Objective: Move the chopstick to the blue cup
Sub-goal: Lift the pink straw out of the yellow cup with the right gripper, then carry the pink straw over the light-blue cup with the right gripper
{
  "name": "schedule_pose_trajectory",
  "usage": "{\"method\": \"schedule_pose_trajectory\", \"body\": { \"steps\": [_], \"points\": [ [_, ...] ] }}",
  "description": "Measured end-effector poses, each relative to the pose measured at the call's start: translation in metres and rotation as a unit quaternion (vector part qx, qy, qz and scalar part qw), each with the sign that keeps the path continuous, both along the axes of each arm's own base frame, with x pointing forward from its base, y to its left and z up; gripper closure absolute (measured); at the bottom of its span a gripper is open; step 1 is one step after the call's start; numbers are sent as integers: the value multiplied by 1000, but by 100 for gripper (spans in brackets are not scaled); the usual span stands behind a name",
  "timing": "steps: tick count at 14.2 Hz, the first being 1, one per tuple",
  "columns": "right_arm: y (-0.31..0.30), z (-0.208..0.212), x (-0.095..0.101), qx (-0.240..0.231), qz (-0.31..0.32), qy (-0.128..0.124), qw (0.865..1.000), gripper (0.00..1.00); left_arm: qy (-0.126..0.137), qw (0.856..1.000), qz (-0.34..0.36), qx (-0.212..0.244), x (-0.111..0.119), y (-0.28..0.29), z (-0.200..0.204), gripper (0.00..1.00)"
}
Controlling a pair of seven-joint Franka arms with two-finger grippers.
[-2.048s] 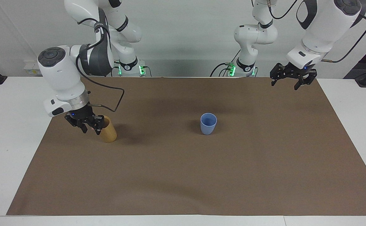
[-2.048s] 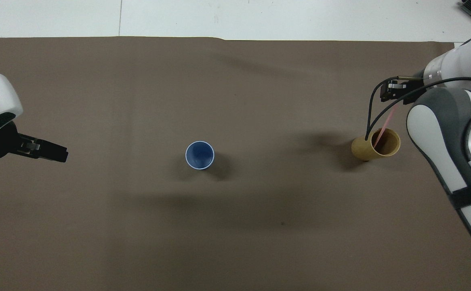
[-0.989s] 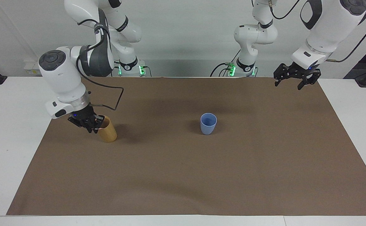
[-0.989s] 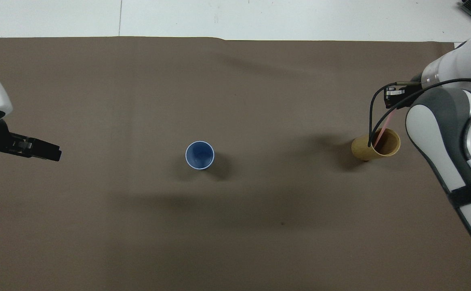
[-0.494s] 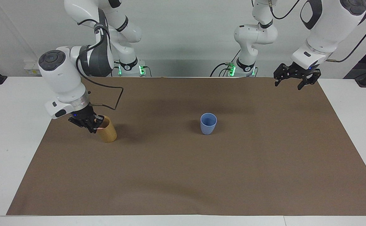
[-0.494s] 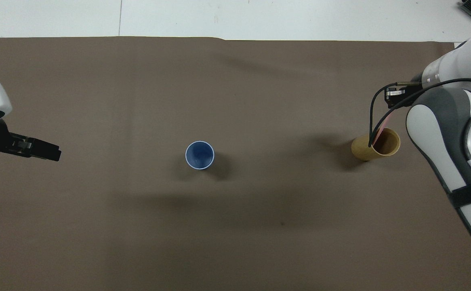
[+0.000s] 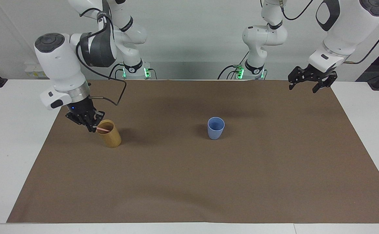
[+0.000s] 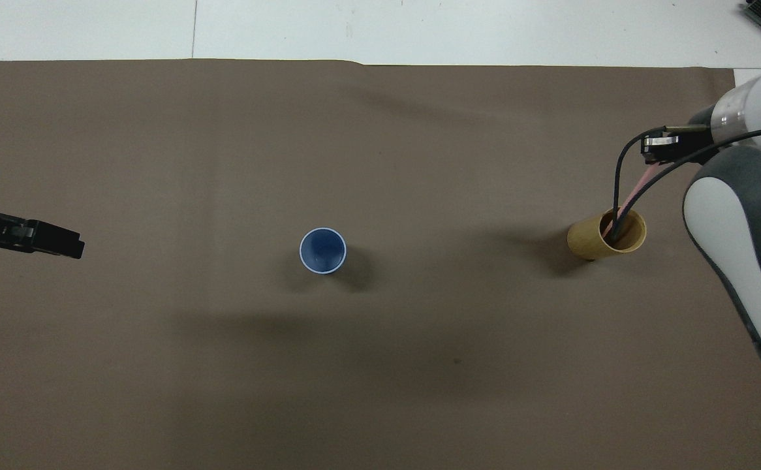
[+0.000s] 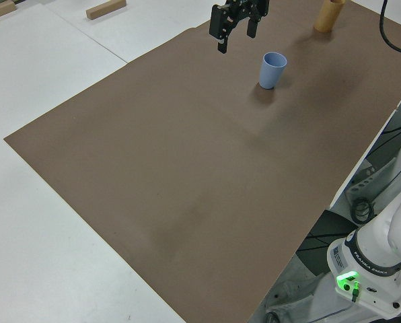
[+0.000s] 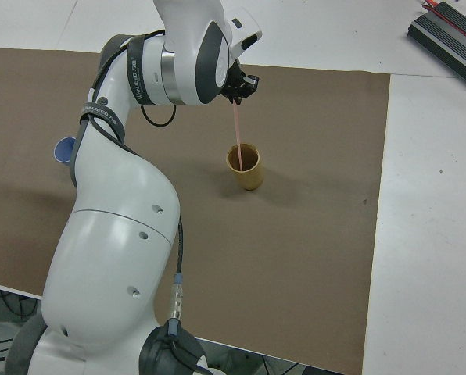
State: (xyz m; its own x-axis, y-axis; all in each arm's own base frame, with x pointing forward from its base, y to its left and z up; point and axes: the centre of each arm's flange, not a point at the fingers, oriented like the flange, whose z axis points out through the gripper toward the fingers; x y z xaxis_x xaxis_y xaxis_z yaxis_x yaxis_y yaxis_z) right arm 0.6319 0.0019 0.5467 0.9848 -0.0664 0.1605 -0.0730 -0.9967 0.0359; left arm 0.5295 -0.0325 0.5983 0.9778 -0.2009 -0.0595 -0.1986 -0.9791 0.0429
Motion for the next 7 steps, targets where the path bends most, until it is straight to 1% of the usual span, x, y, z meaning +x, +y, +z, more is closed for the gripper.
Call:
{"method": "schedule_pose_trajectory", "body": {
  "steps": [3, 5, 7],
  "points": [
    [14, 45, -18, -5, 9, -31, 999, 92, -1, 1000, 2, 0, 2, 3, 5, 0],
    [30, 70, -33, -8, 21, -40, 999, 92, -3, 1000, 2, 1, 2, 2, 14, 0],
    [50, 96, -50, -10, 35, -58, 998, 92, -2, 1000, 1, 2, 4, 1, 15, 0]
  ]
}}
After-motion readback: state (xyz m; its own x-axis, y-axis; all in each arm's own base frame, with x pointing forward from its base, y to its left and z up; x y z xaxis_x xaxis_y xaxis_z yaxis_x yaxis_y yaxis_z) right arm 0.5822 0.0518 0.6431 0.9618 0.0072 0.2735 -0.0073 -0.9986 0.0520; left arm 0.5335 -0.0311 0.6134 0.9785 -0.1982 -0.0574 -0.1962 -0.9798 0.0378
